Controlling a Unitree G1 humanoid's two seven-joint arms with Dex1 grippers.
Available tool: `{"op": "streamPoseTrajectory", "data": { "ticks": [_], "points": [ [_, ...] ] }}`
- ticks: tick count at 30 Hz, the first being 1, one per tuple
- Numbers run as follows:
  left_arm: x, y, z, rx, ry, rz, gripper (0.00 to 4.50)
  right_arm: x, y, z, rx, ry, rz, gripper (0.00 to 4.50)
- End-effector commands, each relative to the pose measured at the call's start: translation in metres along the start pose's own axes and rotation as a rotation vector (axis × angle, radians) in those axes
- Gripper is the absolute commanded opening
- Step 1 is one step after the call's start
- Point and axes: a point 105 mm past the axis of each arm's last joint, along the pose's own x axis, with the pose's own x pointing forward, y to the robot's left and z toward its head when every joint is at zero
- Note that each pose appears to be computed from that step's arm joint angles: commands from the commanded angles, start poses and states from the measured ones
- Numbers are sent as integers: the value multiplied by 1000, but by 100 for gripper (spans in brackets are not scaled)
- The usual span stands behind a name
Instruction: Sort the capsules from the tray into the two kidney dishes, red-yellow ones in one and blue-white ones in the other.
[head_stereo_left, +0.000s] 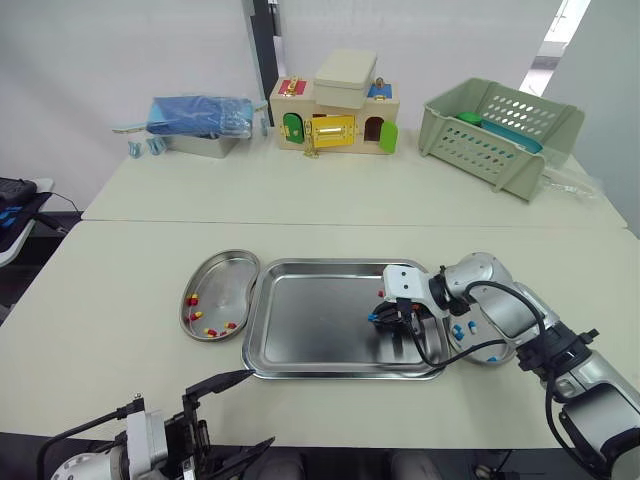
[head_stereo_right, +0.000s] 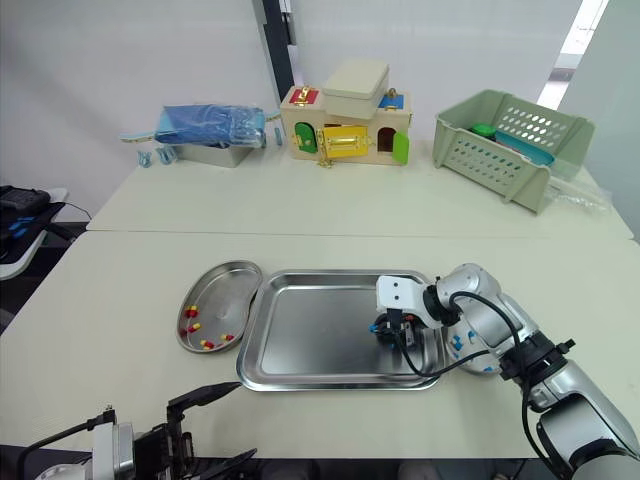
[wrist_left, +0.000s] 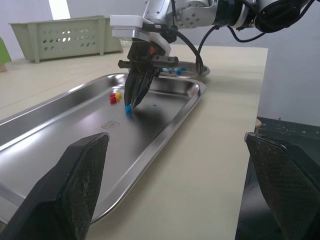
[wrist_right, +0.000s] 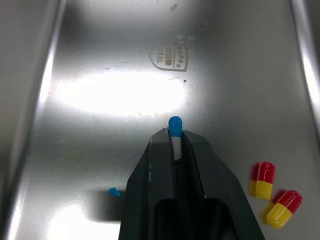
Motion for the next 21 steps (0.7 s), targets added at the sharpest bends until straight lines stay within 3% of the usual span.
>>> {"op": "streamPoseTrajectory", "data": {
  "ticks": [1,9,13,21],
  "points": [
    [4,-5,5,2,-8,-19,450,-4,2,8,-29,-32,2,1],
    [4,-7,3,4,-6,-21,450,-17,5,23,-41,-132,-15,1],
    [0,-9,2,38,-1,-88,450,-60,14,15,-12,-197,-116,1],
    [-4,-11,2,60,-48,-196,450,-126,34,-28,142,-98,-294,1]
  ]
}}
